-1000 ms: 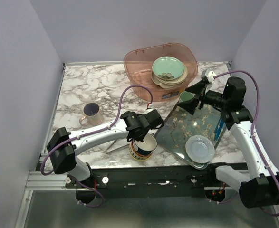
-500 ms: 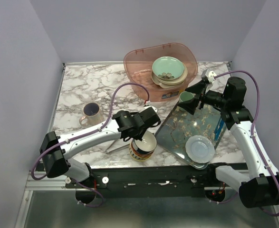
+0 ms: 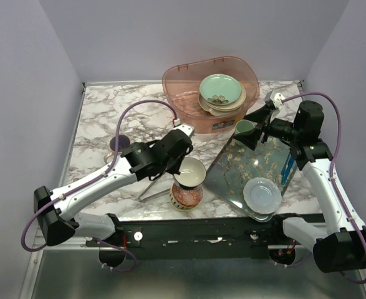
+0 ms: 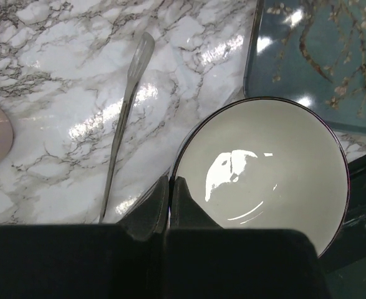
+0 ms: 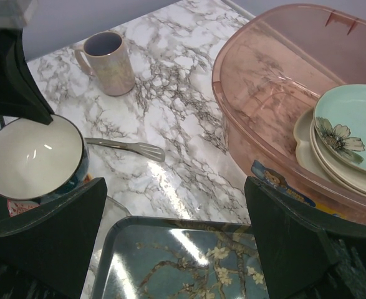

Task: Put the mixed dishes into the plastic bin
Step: Pick up the bowl from the center of the board, then place the bowl in the plastic bin.

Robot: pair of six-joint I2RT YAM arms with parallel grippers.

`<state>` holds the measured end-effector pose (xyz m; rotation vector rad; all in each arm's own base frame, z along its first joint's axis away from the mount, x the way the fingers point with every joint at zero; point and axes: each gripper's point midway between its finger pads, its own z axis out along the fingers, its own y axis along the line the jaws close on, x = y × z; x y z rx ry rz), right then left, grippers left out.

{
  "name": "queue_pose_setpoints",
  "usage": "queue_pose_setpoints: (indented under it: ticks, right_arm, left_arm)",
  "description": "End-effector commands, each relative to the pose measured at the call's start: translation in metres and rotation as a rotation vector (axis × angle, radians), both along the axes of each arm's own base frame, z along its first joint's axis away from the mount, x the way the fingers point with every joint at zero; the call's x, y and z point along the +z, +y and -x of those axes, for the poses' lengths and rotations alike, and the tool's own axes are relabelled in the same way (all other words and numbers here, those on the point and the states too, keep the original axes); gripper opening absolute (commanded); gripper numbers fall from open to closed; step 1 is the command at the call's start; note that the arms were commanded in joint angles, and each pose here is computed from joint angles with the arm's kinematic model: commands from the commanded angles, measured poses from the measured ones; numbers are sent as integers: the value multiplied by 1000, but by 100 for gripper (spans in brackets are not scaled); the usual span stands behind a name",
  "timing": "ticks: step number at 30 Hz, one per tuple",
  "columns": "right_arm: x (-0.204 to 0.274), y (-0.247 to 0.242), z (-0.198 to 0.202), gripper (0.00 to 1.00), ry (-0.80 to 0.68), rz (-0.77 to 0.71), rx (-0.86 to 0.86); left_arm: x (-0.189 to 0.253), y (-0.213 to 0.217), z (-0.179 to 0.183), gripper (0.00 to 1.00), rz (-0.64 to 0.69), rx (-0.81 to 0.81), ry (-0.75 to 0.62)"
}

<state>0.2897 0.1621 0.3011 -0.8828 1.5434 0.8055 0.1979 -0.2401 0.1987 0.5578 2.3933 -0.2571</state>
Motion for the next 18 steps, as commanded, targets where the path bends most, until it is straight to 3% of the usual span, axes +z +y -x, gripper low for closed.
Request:
queue_pose_setpoints:
  ticks: [1, 9, 18]
  right_arm:
    - [-1, -1, 2, 100, 4, -10, 7]
    - [0, -4, 0, 100, 0, -8, -8]
    - [2, -6, 0, 100, 0, -11, -15]
  left_arm:
    - [40, -7, -22, 0, 216, 30, -86]
    - [84, 16, -74, 0, 401, 165, -228]
    - [134, 34, -152, 0, 507, 343, -399]
